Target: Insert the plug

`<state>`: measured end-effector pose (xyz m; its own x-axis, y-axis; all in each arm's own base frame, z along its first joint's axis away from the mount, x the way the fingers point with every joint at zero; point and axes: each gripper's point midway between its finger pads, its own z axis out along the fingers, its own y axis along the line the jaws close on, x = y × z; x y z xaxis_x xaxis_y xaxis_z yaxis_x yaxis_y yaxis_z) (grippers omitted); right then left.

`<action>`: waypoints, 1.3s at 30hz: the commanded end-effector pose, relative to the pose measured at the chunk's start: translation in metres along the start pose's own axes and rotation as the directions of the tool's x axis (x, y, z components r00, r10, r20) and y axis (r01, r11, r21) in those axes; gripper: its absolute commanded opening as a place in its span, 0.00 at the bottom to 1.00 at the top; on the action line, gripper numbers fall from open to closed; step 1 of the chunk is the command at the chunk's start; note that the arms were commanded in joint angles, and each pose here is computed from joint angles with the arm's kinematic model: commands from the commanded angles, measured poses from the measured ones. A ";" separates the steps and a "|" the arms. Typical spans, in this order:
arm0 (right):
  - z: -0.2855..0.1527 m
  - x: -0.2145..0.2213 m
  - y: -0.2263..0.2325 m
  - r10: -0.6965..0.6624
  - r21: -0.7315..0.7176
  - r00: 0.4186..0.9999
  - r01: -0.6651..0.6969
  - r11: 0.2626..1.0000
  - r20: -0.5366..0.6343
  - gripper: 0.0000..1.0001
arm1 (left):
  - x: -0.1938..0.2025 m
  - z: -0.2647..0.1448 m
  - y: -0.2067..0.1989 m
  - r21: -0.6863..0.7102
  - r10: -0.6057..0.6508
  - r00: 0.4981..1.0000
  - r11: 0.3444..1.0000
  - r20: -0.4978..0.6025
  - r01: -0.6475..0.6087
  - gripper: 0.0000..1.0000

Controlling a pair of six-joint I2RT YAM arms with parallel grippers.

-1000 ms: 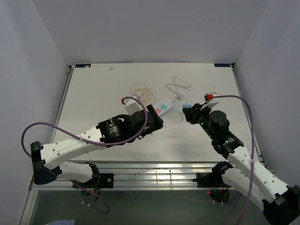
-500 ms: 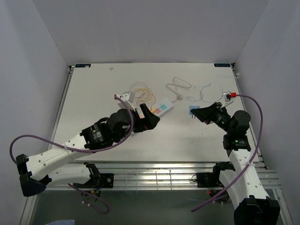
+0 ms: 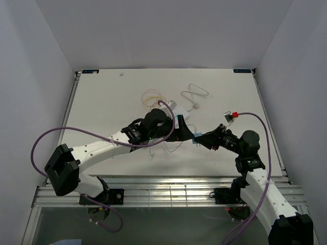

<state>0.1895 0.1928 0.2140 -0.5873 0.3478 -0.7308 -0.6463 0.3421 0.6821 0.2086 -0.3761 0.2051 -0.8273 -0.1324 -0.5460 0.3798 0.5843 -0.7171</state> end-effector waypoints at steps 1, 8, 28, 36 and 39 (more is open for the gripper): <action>0.006 -0.001 0.011 -0.046 -0.069 0.999 0.046 0.997 0.011 0.08 | -0.022 -0.007 -0.042 0.153 0.025 0.998 0.988 0.052 -0.033 0.90; 0.010 0.008 0.022 -0.029 -0.143 0.999 0.026 0.989 -0.017 0.08 | -0.034 -0.004 -0.041 0.150 0.018 0.994 0.988 0.111 -0.035 0.88; 0.028 0.011 0.018 -0.015 -0.128 0.997 0.005 0.992 -0.078 0.14 | -0.028 -0.003 -0.045 0.190 0.058 0.995 0.979 0.086 -0.073 0.00; 0.035 0.011 0.019 -0.065 -0.131 0.991 0.050 0.990 -0.113 0.27 | -0.025 -0.003 -0.050 0.204 0.067 0.996 0.976 0.063 -0.078 0.00; 0.037 0.014 0.020 -0.066 -0.136 0.990 0.049 0.989 -0.128 0.32 | -0.022 -0.001 -0.052 0.204 0.061 0.997 0.976 0.051 -0.070 0.00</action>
<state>0.1802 0.2310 0.1982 -0.6719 0.2069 -0.7112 -0.6690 0.2426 0.7026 0.2214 -0.3899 0.2309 -0.7767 -0.1631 -0.6084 0.4706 0.4916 -0.7327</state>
